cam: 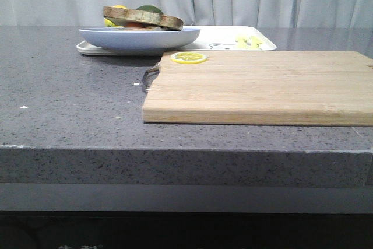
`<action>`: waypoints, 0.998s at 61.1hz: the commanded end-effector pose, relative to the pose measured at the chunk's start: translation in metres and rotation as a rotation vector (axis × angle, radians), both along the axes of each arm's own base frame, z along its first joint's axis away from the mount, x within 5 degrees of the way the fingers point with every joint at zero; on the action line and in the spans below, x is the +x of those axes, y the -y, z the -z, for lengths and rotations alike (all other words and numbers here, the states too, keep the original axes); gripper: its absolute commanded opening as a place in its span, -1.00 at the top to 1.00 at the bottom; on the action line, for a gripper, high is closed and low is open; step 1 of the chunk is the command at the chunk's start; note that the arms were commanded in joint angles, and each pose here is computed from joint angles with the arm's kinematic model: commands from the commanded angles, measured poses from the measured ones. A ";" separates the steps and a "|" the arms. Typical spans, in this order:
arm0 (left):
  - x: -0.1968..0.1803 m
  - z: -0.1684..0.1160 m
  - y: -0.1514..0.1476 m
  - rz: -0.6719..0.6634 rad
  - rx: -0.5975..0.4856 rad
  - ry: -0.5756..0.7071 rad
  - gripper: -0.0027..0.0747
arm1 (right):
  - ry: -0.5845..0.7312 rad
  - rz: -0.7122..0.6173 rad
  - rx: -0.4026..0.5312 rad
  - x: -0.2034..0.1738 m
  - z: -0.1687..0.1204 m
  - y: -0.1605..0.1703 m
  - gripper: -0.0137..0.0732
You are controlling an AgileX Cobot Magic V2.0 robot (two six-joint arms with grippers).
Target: Place bread and move sandwich to tray
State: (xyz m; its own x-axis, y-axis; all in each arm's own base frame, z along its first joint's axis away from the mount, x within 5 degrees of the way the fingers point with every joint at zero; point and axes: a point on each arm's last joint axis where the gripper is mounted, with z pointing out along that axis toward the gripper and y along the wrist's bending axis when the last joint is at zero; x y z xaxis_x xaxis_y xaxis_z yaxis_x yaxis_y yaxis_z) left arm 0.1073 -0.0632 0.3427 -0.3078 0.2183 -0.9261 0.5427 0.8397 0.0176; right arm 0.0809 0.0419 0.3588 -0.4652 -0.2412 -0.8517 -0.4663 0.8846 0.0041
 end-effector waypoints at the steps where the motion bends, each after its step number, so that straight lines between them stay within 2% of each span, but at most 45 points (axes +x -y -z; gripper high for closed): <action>1: 0.001 -0.015 0.001 -0.005 -0.054 0.093 0.64 | 0.074 0.006 0.037 0.002 -0.012 -0.001 0.60; 5: 0.001 -0.015 0.001 -0.005 -0.054 0.093 0.86 | 0.074 0.006 0.038 0.002 -0.012 -0.001 0.87; 8: 0.001 -0.015 0.001 -0.005 -0.054 0.093 0.98 | 0.074 0.006 0.038 0.002 -0.012 -0.001 0.97; 26: 0.001 -0.015 0.001 -0.005 -0.054 0.093 0.98 | 0.074 0.006 0.038 0.002 -0.012 -0.001 0.96; 29: -0.006 -0.016 -0.003 -0.008 -0.078 0.128 0.98 | 0.074 0.006 0.038 0.002 -0.012 -0.001 0.96; 43: -0.037 -0.002 -0.036 -0.214 -0.149 0.277 0.98 | 0.071 0.006 0.038 0.002 -0.012 -0.001 0.96; 53: -0.045 0.006 -0.045 -0.318 -0.146 0.322 0.98 | 0.071 0.006 0.038 0.002 -0.012 -0.001 0.96; 61: -0.051 0.018 -0.053 -0.418 -0.221 0.334 0.98 | 0.071 0.006 0.038 0.002 -0.012 -0.001 0.96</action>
